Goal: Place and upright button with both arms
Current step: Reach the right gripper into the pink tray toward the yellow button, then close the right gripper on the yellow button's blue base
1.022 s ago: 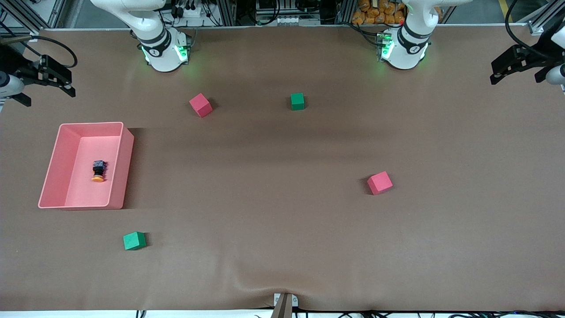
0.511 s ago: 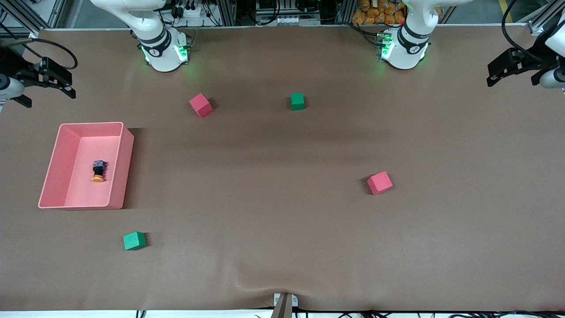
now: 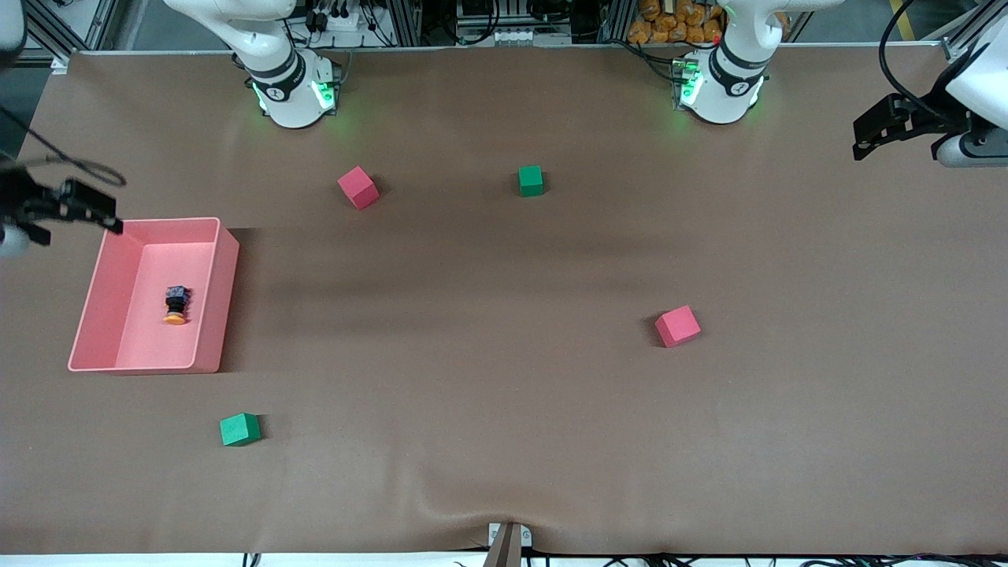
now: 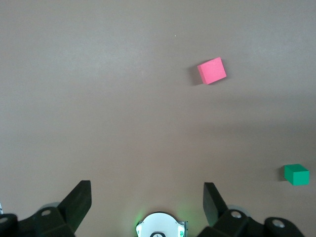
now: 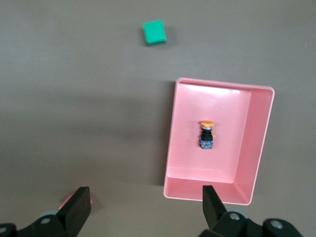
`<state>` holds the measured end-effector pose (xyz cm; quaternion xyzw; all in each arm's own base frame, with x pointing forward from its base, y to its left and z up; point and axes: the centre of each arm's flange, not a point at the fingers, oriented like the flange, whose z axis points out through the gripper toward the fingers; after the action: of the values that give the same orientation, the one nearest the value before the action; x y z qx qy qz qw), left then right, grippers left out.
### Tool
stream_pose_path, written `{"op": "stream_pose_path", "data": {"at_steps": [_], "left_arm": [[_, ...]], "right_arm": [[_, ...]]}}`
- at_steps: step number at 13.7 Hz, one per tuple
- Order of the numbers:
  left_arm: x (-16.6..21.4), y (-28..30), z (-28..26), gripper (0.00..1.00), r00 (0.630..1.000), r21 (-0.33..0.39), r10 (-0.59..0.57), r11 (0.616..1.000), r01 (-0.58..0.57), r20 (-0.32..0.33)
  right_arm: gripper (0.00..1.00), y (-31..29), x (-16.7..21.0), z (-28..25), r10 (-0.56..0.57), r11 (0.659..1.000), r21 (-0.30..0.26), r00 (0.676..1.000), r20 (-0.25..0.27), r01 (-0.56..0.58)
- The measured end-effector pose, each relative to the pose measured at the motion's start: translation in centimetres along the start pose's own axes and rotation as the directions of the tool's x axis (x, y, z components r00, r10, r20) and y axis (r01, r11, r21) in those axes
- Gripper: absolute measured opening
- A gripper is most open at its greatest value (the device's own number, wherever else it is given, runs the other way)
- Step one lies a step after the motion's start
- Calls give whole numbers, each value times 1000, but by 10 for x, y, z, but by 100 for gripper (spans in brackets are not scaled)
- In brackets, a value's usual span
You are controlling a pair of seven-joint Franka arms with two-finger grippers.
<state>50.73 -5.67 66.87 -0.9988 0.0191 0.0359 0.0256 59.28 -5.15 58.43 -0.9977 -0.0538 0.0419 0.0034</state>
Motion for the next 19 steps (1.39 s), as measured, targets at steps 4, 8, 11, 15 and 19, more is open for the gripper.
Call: {"op": "stream_pose_path", "data": {"at_steps": [4, 8, 11, 15, 19], "left_arm": [[0, 1, 0, 100, 1000, 0, 2, 1000, -2, -1], [0, 1, -1, 100, 1000, 0, 3, 1000, -3, -1], [0, 3, -1, 100, 1000, 0, 7, 1000, -7, -6], [1, 7, -2, 100, 1000, 0, 14, 1000, -14, -14], [0, 14, -2, 100, 1000, 1, 27, 1000, -27, -15]], "right_arm": [[100, 88, 25, 102, 120, 992, 34, 989, 81, -123], [100, 122, 18, 194, 173, 983, 45, 980, 96, -178], [100, 125, 12, 228, 182, 981, 48, 978, 102, -187], [100, 140, 0, 284, 180, 981, 54, 980, 83, -185], [100, 155, -3, 323, 171, 982, 64, 982, 82, -176]]}}
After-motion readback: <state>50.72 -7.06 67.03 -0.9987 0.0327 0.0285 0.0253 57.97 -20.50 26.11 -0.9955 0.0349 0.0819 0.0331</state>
